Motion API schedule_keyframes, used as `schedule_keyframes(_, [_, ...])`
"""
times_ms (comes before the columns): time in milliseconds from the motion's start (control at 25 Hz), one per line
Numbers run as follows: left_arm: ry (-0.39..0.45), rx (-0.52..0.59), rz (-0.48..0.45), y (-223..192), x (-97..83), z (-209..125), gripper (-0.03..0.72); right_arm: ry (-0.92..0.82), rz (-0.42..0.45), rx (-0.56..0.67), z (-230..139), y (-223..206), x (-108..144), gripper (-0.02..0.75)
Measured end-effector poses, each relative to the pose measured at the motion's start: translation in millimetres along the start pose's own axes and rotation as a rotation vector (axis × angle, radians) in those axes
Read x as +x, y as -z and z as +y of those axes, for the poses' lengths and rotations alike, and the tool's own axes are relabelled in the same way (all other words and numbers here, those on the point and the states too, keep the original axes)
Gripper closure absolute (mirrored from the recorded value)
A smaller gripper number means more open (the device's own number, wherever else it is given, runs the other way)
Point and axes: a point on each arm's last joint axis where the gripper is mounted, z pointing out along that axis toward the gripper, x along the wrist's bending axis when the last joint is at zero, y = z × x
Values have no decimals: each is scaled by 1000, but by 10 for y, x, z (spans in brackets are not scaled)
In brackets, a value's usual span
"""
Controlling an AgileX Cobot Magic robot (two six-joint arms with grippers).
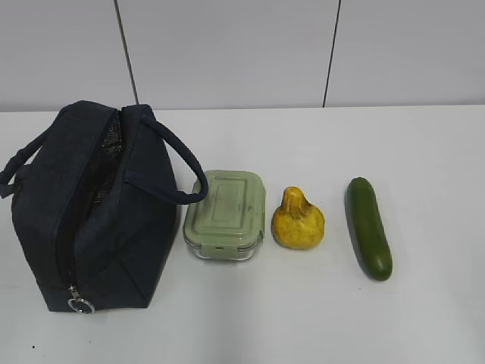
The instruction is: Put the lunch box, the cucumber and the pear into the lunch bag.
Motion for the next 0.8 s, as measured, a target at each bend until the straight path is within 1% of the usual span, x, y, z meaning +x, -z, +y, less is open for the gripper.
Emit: schedule_keyframes(800, [0, 0, 0, 0, 0, 0, 450, 0, 0, 0, 0, 0, 0, 228])
